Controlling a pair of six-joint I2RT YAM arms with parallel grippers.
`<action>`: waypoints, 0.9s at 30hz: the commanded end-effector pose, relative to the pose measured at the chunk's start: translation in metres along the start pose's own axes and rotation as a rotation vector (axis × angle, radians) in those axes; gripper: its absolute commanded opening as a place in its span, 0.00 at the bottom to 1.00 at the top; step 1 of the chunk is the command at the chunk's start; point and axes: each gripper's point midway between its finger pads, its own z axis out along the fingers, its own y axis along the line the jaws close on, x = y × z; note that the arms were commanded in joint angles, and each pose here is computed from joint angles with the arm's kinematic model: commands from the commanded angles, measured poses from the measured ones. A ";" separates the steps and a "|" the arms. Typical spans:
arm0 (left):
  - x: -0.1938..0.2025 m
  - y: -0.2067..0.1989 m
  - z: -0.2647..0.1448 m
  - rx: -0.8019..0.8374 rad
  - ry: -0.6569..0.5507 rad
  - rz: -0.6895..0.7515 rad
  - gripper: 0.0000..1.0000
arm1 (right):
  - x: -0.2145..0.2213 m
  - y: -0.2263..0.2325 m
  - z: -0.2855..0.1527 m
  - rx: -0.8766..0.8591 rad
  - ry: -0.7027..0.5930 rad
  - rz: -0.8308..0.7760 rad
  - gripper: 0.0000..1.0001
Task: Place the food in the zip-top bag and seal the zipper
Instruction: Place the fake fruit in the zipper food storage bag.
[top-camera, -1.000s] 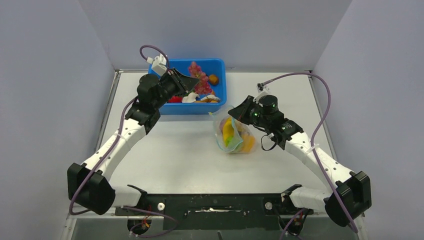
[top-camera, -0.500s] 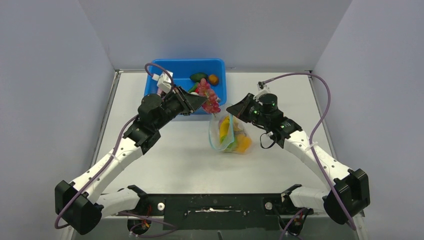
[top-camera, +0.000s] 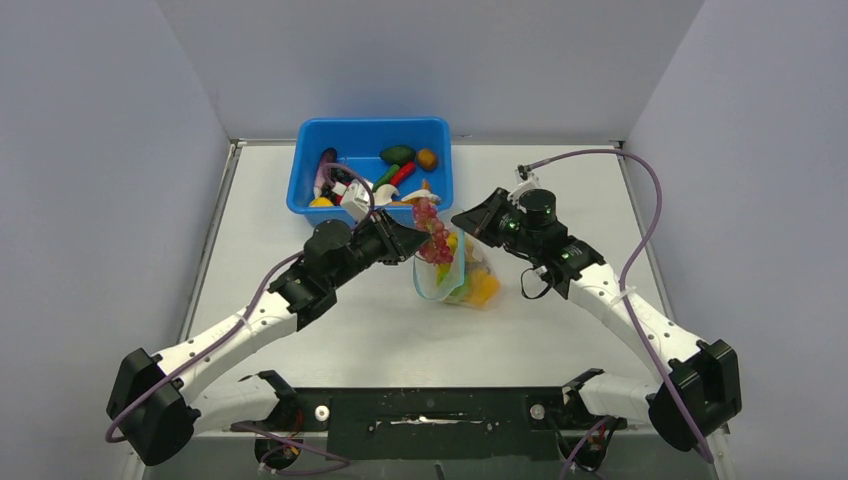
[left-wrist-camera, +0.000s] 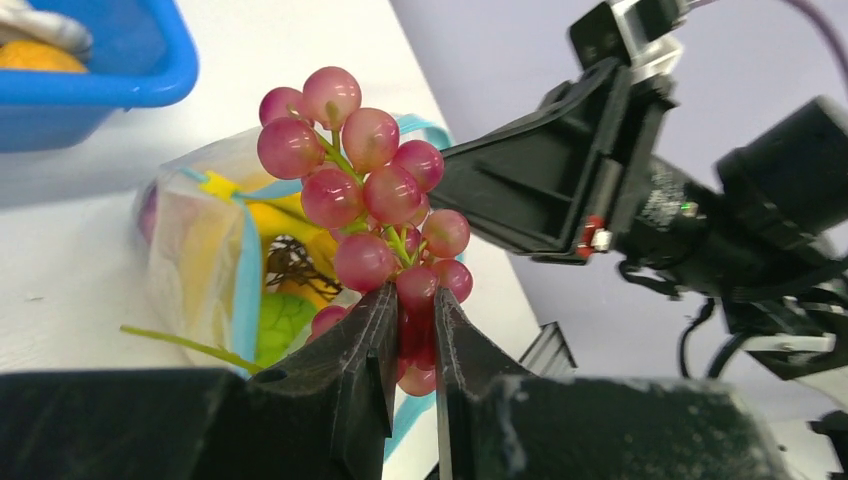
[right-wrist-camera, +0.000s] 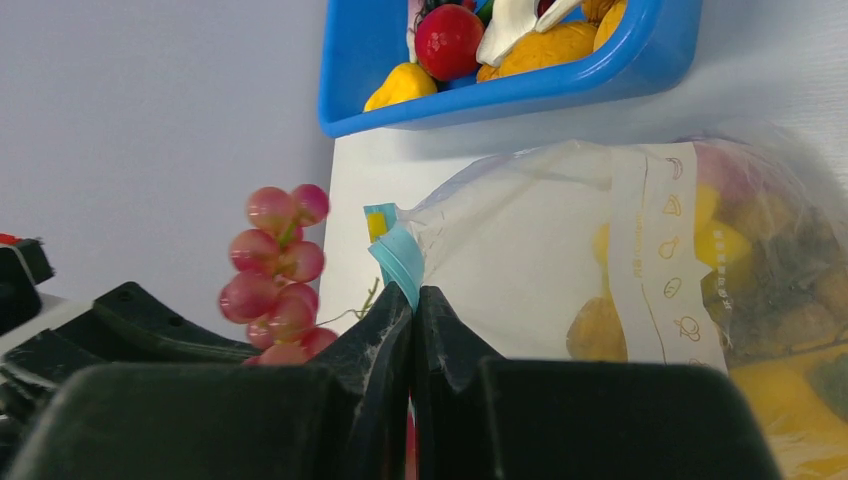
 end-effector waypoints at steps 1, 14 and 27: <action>-0.006 0.005 0.007 -0.014 -0.065 0.064 0.00 | -0.018 0.030 -0.013 -0.115 -0.072 -0.012 0.00; 0.035 0.030 0.031 -0.071 0.079 0.178 0.00 | -0.017 0.032 -0.010 -0.123 -0.062 -0.014 0.00; 0.075 0.028 0.043 -0.027 0.212 0.273 0.00 | -0.016 0.027 -0.004 -0.113 -0.061 -0.011 0.00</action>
